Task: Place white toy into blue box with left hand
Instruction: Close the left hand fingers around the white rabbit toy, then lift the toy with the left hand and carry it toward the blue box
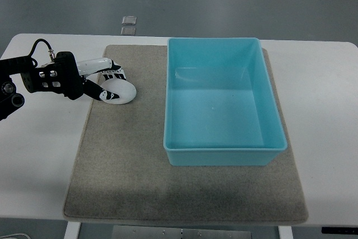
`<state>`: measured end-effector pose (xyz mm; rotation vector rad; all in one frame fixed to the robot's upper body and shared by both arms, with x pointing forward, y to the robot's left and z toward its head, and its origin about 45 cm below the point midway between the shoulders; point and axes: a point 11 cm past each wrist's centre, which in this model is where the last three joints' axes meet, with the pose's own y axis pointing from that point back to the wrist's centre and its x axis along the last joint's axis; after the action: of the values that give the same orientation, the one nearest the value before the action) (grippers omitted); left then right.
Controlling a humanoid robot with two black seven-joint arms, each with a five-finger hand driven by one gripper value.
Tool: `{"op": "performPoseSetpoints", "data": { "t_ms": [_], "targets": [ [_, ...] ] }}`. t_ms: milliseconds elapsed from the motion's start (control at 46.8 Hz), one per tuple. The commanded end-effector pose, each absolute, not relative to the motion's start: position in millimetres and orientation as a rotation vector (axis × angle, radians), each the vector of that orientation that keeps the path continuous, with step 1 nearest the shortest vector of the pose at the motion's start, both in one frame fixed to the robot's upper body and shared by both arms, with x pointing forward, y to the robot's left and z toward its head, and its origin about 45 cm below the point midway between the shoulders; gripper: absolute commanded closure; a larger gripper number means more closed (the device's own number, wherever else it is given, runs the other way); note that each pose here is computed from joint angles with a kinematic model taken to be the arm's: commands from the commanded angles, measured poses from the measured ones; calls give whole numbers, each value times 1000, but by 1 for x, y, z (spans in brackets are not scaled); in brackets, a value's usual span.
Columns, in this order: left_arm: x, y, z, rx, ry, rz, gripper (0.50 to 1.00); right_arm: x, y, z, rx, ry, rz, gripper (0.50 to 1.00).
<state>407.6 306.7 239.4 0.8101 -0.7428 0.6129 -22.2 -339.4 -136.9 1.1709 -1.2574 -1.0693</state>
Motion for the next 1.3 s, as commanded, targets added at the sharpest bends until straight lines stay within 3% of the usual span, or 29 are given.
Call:
{"op": "performPoseSetpoints", "data": {
  "t_ms": [0, 257, 428, 705, 1112, 1283],
  "targets": [
    [409, 307, 243, 810, -750, 616, 1000, -22, -339, -137, 1171, -1257, -1069, 564],
    [413, 316, 258, 821, -781, 631, 1000, -22, -339, -137, 1171, -1257, -1069, 564],
    [427, 321, 299, 810, -874, 679, 1000, -22, -339, -137, 1171, -1257, -1069, 564],
    [446, 301, 362, 726, -1029, 717, 1000, -22, -339, -137, 1171, -1257, -1069, 564],
    [447, 212, 391, 553, -1115, 594, 1000, -22, -339, -137, 1171, -1257, -1069, 564],
    [440, 160, 378, 547, -1145, 451, 1000, -22, -339, -137, 1171, -1257, -1069, 564]
  ]
}}
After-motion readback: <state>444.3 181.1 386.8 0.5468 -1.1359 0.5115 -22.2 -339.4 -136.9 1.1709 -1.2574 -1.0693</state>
